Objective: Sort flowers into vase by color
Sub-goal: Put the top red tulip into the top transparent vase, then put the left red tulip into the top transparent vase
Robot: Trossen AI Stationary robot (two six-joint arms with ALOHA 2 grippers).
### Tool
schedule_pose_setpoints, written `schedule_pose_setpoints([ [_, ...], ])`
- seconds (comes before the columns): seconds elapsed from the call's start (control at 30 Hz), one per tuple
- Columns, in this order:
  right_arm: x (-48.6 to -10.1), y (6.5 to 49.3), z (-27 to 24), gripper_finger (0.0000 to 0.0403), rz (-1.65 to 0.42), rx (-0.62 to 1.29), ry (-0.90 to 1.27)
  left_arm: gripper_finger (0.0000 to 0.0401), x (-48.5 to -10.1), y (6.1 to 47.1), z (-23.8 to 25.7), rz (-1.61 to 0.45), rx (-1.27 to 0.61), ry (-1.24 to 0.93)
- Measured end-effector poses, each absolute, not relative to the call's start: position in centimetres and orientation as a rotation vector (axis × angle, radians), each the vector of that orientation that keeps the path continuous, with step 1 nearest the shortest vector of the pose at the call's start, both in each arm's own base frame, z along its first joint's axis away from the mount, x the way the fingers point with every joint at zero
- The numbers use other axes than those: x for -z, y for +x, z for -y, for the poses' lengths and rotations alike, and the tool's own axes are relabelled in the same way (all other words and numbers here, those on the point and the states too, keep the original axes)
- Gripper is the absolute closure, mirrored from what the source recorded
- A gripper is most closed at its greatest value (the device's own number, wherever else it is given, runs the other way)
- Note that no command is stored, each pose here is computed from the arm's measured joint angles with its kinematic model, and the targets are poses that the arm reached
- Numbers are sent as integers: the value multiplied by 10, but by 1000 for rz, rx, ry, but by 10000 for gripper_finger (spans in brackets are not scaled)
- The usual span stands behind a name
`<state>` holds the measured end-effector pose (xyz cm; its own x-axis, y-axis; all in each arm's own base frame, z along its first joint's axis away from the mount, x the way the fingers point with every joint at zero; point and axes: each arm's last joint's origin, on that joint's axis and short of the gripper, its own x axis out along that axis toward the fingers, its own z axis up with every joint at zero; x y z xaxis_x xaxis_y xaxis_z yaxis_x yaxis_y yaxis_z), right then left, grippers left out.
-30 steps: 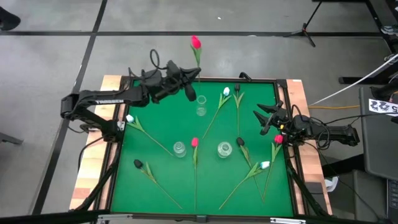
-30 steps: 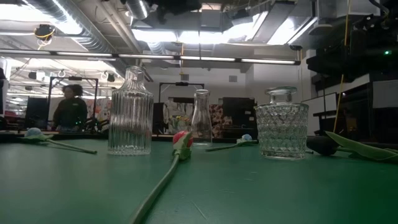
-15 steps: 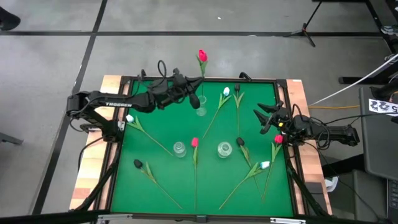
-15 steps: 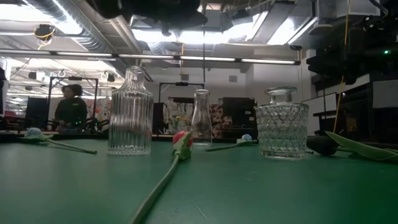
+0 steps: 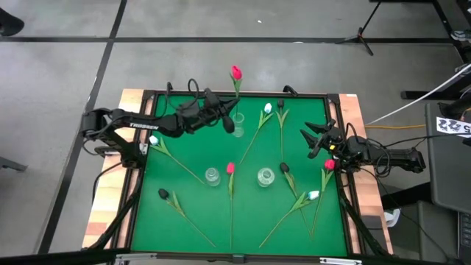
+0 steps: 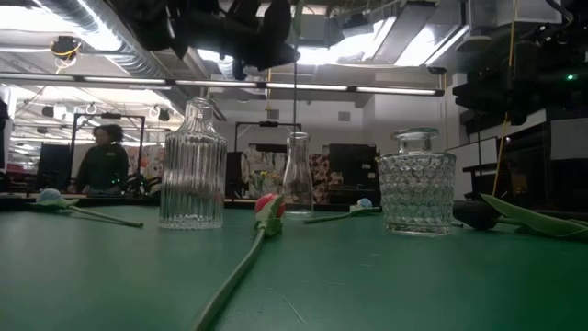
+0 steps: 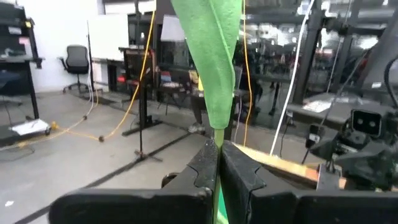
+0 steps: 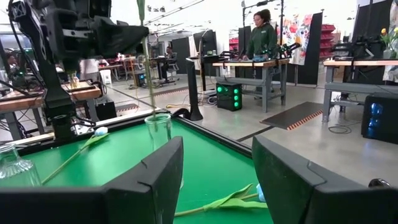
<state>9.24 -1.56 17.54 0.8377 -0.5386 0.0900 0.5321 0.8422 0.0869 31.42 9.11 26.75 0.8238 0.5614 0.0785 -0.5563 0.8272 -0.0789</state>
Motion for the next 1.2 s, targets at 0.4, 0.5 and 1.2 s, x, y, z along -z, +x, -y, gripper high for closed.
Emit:
schedule_pose_setpoints([
  [0.4, -175, 92, 16, 210, 120, 566, 83, 391, -224, 329, -101, 49, -610, -109],
  [0.5, -176, 92, 16, 210, 121, 565, 84, 391, -218, 331, -101, 22, -613, -128],
  [1.2, -176, 93, 14, 210, 110, 513, 45, 207, -227, 328, -90, -75, -588, 14],
])
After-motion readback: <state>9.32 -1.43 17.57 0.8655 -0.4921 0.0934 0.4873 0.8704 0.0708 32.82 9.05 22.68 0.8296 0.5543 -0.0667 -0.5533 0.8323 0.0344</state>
